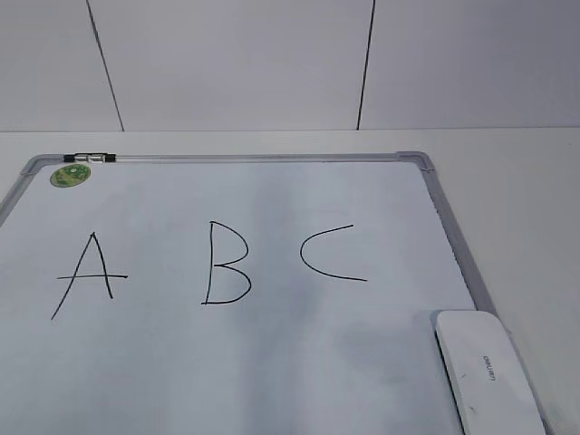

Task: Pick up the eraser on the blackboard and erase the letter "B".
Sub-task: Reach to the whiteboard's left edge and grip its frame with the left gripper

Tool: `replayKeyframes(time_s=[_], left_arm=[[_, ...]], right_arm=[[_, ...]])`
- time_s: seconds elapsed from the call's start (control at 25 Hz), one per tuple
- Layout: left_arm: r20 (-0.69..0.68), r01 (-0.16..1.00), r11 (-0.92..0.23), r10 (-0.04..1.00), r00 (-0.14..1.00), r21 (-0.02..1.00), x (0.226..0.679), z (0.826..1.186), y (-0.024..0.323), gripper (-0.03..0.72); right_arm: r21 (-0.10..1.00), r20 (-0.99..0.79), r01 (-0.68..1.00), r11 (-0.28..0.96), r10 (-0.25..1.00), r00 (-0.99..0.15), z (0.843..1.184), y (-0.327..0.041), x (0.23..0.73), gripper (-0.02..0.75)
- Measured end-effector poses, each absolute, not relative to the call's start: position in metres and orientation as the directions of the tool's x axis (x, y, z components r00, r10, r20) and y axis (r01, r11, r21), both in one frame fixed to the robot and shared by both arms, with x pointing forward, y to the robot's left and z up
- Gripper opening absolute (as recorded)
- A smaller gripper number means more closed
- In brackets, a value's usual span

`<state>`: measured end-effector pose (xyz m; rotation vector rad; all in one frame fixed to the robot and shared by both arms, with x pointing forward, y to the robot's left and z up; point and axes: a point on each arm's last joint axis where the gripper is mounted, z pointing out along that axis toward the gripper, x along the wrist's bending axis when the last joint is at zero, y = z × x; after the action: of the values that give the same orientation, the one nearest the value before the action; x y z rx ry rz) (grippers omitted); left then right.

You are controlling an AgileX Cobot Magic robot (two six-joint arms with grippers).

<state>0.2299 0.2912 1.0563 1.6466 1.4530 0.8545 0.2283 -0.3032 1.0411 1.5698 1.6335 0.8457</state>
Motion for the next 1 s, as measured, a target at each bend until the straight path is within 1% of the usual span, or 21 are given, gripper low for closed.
replayKeyframes(time_s=[0.56,0.8,1.0], left_arm=[[-0.003,0.479,-0.058,0.992,0.126,0.876,0.23,1.056,0.291,0.37],[-0.004,0.478,-0.057,0.992,0.127,0.877,0.23,1.056,0.291,0.315],[-0.041,0.475,-0.036,0.987,0.152,0.879,0.23,1.057,0.287,0.269]], right_arm=[[0.845,-0.05,0.532,0.049,0.999,-0.012,1.043,-0.303,0.228,0.482],[0.775,-0.043,0.63,0.048,0.999,-0.023,1.045,-0.302,0.244,0.482],[0.714,0.005,0.7,0.029,0.999,-0.047,1.054,-0.297,0.261,0.482]])
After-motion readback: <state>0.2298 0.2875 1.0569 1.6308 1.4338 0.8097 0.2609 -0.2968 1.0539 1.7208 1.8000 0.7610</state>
